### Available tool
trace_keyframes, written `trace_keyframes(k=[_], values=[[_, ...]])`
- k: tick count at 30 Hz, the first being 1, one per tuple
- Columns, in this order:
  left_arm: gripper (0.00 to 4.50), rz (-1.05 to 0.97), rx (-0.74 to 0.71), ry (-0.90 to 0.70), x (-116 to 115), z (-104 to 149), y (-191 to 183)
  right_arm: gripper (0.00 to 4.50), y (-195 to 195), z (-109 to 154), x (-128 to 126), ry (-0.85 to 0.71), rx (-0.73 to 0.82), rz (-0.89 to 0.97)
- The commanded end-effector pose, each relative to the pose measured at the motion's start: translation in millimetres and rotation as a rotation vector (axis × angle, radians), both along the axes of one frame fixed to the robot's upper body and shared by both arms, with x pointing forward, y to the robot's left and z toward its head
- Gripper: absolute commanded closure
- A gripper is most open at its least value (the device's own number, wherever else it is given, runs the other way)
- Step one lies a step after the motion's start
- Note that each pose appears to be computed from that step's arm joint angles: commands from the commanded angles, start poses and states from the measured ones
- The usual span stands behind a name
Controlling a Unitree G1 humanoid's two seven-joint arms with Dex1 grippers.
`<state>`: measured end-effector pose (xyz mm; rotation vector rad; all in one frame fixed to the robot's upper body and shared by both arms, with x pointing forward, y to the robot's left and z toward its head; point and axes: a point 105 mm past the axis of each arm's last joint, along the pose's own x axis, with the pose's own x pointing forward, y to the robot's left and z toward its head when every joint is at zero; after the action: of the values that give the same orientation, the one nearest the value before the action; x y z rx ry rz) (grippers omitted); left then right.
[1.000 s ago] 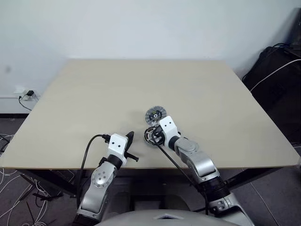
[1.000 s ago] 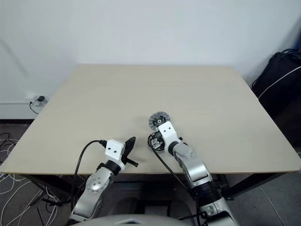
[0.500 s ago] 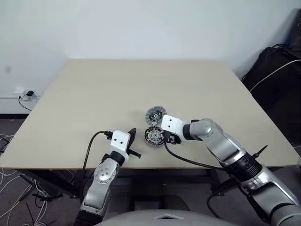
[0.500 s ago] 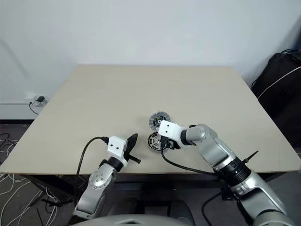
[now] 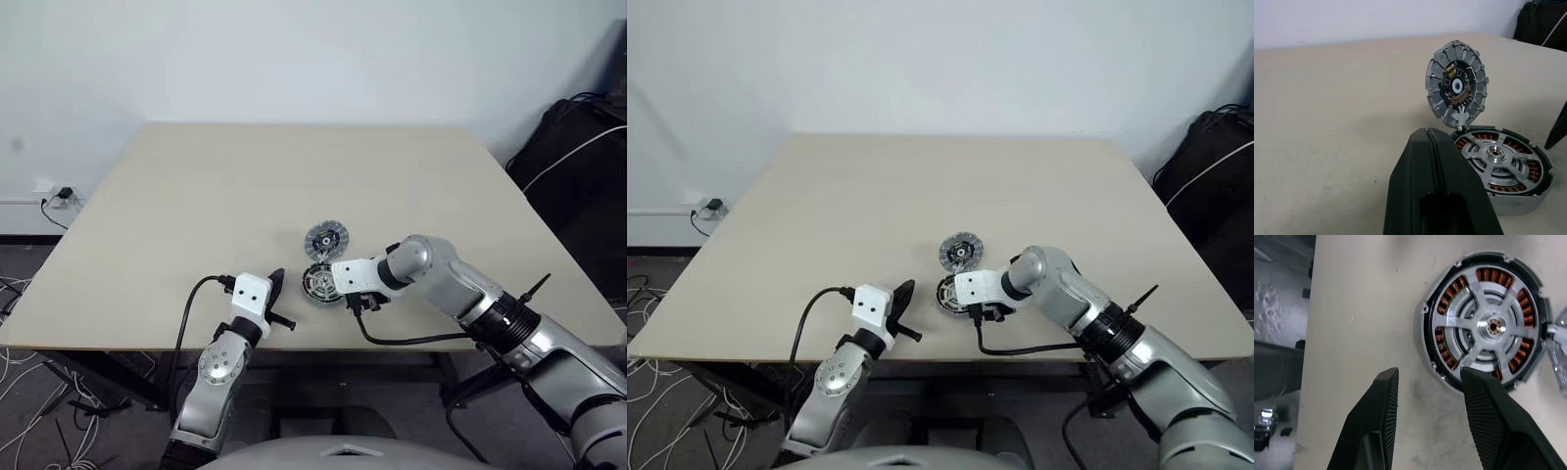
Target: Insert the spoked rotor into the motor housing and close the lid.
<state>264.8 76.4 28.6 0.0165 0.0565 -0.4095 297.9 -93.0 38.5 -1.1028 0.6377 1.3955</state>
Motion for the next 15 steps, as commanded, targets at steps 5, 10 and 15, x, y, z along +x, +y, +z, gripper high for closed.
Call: trace_keyframes(k=[5,10,15], values=[[4.50,0.021,-0.020,-0.020,2.2,5.6,0.9,2.36,8.5,6.6,8.9,-0.037,-0.021,0.066],[4.50,0.035,-0.021,-0.019,2.5,5.3,3.7,2.36,11.7,0.0,7.8,-0.022,-0.044,0.099],[4.50,0.050,-0.025,-0.019,2.9,5.3,5.4,2.53,10.4,-8.2,7.6,-0.011,-0.077,0.116]])
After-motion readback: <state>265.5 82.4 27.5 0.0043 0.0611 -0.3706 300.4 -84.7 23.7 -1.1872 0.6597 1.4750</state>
